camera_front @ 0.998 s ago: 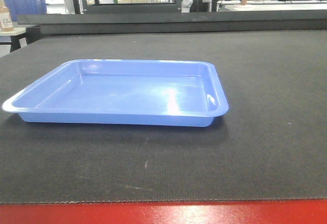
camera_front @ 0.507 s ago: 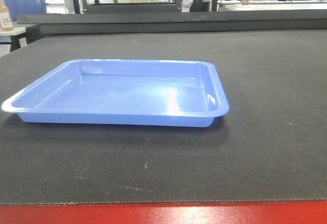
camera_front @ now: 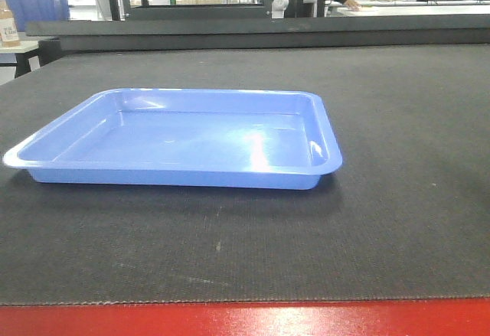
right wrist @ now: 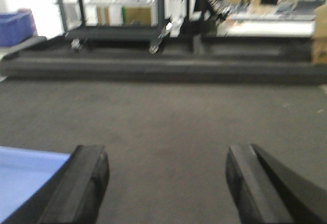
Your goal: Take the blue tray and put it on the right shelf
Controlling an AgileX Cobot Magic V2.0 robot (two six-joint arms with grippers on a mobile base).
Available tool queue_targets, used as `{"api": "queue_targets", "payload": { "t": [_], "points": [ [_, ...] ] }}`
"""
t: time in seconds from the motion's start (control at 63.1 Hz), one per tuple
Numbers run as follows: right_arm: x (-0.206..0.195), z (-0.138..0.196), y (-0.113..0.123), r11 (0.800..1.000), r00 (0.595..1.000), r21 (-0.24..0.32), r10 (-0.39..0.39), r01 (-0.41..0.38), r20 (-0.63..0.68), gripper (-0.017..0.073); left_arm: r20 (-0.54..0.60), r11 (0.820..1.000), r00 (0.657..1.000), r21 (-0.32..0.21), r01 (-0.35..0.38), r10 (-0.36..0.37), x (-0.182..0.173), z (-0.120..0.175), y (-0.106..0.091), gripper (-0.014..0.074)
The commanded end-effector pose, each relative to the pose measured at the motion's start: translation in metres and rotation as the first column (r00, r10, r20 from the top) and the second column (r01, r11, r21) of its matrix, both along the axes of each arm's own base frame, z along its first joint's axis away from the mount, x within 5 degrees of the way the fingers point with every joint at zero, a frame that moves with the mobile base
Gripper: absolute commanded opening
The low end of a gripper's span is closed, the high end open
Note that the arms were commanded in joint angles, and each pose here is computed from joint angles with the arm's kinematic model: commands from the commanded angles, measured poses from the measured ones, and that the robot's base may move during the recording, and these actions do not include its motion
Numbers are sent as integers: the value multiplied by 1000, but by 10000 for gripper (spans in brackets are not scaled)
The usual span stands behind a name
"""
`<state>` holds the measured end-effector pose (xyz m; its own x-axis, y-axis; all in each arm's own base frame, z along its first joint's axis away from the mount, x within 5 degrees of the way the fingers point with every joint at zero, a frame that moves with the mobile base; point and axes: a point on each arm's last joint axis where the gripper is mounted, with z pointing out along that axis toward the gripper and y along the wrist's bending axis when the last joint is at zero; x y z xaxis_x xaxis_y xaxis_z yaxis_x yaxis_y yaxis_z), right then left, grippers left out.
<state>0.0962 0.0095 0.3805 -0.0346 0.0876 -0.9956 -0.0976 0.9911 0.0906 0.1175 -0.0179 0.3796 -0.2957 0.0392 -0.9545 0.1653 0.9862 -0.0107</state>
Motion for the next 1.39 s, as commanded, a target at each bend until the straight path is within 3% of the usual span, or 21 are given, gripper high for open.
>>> {"api": "queue_targets", "payload": {
  "t": [0.0,0.095,0.19,0.333,0.507,0.586,0.681,0.808,0.903,1.156,1.378],
  "points": [
    [18,25,10,997,997,26,76,-76,24,631,35,999,999,-18,36,-35,15,18,-7,409],
    [42,30,30,979,974,40,201,-198,-103,631,-68,998,995,-6,68,-68,36,18,-14,409],
    [66,31,57,949,923,33,311,-312,-227,631,-161,997,984,2,78,-76,59,16,-19,409],
    [112,23,96,915,829,32,378,-401,-413,631,-303,996,949,13,90,-82,96,7,-26,409],
    [165,7,120,935,734,131,340,-328,-587,631,-473,994,877,26,109,-84,145,-9,-35,408],
    [184,1,127,946,711,137,311,-293,-631,631,-522,993,849,27,113,-82,164,-17,-38,407],
    [206,-12,133,964,678,111,249,-241,-692,631,-573,993,816,31,115,-77,188,-25,-42,402],
    [231,-29,135,991,621,41,111,-127,-776,631,-618,992,782,31,121,-76,215,-33,-48,402],
    [248,-40,138,997,601,-1,43,-73,-798,631,-638,994,767,24,111,-71,235,-40,-51,402],
    [276,-66,151,998,566,-17,24,-67,-824,631,-654,993,753,25,112,-69,270,-56,-57,402],
    [289,-96,158,997,515,-27,12,-69,-857,631,-712,993,699,20,113,-65,286,-88,-60,402]
  ]
}}
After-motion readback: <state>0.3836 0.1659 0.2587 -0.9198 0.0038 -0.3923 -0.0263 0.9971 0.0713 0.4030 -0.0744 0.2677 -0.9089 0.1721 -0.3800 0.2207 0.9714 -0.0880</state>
